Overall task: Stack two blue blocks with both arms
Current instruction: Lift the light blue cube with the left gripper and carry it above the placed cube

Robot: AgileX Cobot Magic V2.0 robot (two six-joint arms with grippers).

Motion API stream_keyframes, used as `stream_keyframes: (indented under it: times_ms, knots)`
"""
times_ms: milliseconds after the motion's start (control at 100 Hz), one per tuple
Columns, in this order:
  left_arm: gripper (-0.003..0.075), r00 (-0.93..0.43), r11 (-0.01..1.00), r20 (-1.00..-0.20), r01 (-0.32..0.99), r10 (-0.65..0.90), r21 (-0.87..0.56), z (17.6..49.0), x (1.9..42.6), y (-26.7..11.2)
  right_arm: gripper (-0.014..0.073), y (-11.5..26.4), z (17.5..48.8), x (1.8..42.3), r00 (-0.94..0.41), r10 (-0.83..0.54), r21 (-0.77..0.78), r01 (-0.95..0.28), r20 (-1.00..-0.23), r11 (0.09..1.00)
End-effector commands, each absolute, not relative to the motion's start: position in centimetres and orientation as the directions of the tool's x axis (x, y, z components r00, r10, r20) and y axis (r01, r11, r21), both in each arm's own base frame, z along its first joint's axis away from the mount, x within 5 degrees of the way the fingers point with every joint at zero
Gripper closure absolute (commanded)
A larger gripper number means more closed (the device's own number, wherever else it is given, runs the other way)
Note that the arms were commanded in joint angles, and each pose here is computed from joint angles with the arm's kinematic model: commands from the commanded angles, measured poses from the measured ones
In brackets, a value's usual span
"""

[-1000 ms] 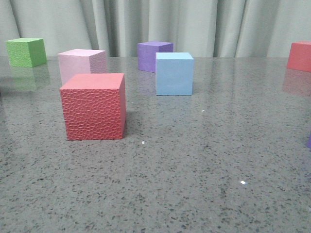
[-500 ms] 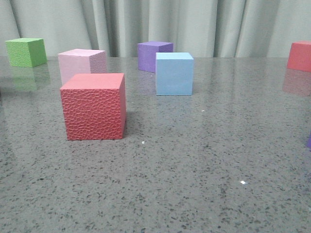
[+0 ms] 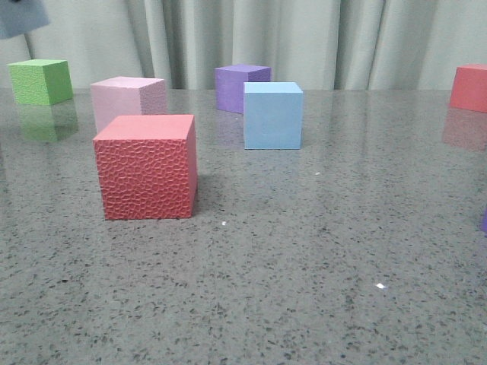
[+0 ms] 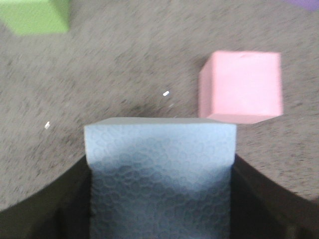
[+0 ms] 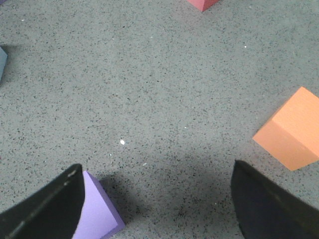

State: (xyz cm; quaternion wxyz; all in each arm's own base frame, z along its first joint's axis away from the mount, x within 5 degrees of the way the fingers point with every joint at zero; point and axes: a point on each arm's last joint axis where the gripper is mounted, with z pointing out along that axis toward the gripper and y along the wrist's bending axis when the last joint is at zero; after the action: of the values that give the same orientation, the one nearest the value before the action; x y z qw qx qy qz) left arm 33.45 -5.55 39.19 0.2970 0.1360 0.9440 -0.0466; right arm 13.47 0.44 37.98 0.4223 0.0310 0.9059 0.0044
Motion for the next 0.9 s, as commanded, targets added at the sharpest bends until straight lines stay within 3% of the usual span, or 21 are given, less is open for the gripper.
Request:
stream_keyframes:
  times_ms: [0, 280, 890]
  knots:
    - [0.0501, -0.689, 0.944, -0.686, 0.329, 0.235, -0.007, 42.8, 32.2, -7.0, -0.0003, 0.3, 39.3, 13.6, -0.561, 0.048, 0.025, 0.048, -0.827, 0.999]
    - [0.0501, -0.609, 0.888, -0.72, 0.459, 0.332, 0.022, 43.9, 33.0, -11.3, -0.0003, 0.3, 39.3, 13.6, -0.561, 0.048, 0.025, 0.048, -0.827, 0.999]
    - [0.0501, -0.396, 0.668, -0.719, 0.733, 0.571, 0.127, 42.3, 36.6, -21.0, -0.0003, 0.3, 39.3, 13.6, -0.561, 0.048, 0.025, 0.048, -0.827, 0.999]
